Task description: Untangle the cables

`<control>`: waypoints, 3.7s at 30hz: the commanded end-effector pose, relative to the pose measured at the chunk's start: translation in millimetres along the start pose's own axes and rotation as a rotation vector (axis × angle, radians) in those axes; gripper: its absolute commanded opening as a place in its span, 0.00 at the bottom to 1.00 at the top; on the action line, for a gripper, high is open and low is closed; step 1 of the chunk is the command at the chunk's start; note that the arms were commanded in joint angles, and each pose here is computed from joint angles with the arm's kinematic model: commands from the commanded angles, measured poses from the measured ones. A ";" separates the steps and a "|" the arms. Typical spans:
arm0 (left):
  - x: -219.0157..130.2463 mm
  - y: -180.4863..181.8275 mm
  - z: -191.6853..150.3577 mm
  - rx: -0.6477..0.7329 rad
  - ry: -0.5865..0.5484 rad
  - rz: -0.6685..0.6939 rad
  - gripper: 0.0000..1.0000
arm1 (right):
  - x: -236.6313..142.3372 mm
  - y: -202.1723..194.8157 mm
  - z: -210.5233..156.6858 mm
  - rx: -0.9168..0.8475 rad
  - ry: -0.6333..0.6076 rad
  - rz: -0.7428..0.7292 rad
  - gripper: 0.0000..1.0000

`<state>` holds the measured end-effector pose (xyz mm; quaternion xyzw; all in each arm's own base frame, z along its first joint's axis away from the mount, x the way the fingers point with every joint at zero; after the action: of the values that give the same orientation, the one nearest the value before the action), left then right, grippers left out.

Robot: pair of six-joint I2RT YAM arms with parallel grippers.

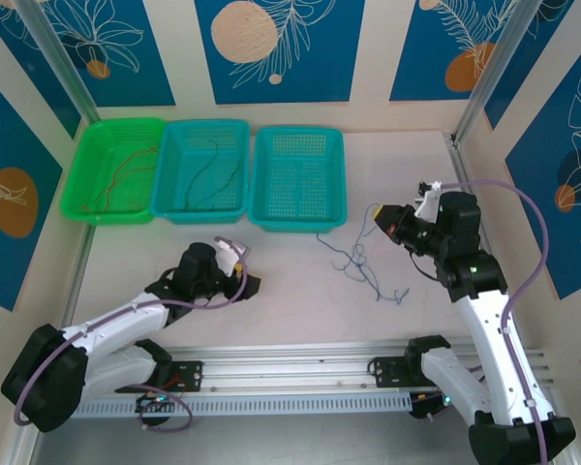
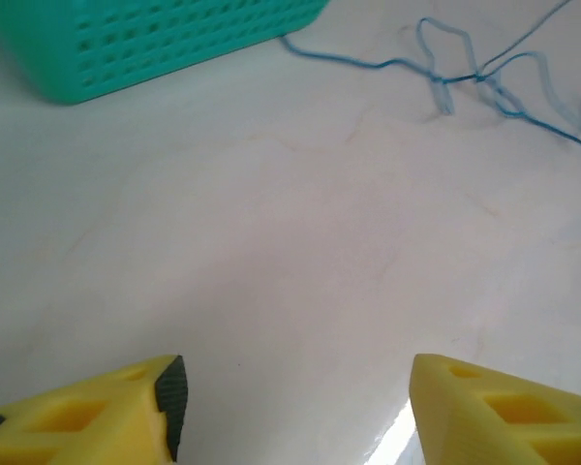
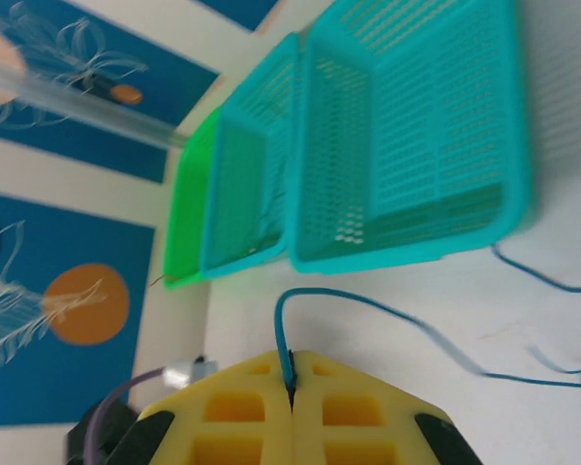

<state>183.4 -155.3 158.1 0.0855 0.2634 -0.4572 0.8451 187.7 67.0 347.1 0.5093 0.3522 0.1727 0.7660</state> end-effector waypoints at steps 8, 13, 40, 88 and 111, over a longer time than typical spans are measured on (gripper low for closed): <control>-6.7 -16.1 92.2 0.185 -0.410 -0.243 0.89 | -25.2 98.7 -16.1 -0.281 0.149 0.305 0.00; 3.0 -17.3 126.8 0.242 -0.477 -0.247 0.97 | -21.7 115.7 -20.9 -0.334 0.173 0.310 0.00; 91.5 -18.3 42.9 0.124 -0.217 -0.129 0.44 | -72.5 133.0 5.5 -0.216 -0.165 0.317 0.00; 137.9 -34.3 23.2 0.097 -0.249 -0.136 0.46 | -115.8 275.3 77.2 -0.182 -0.401 0.625 0.00; 33.5 -33.0 98.4 0.203 -0.444 -0.083 0.83 | -78.0 314.4 116.1 -0.238 -0.333 0.802 0.00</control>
<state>201.4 -241.8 210.2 0.0649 0.0377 -0.5285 0.8456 284.0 79.6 660.2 0.5638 0.0387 0.3732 0.7358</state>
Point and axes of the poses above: each hand's point on the last joint's axis, 136 mm out from that joint toward the fingers, its own x axis out along the fingers, its own y axis along the line the jaws close on, z = x × y, the point moved 10 cm from there along -x, back along the fingers, and after that the axes turned 15 degrees about x, right-handed, at the moved point
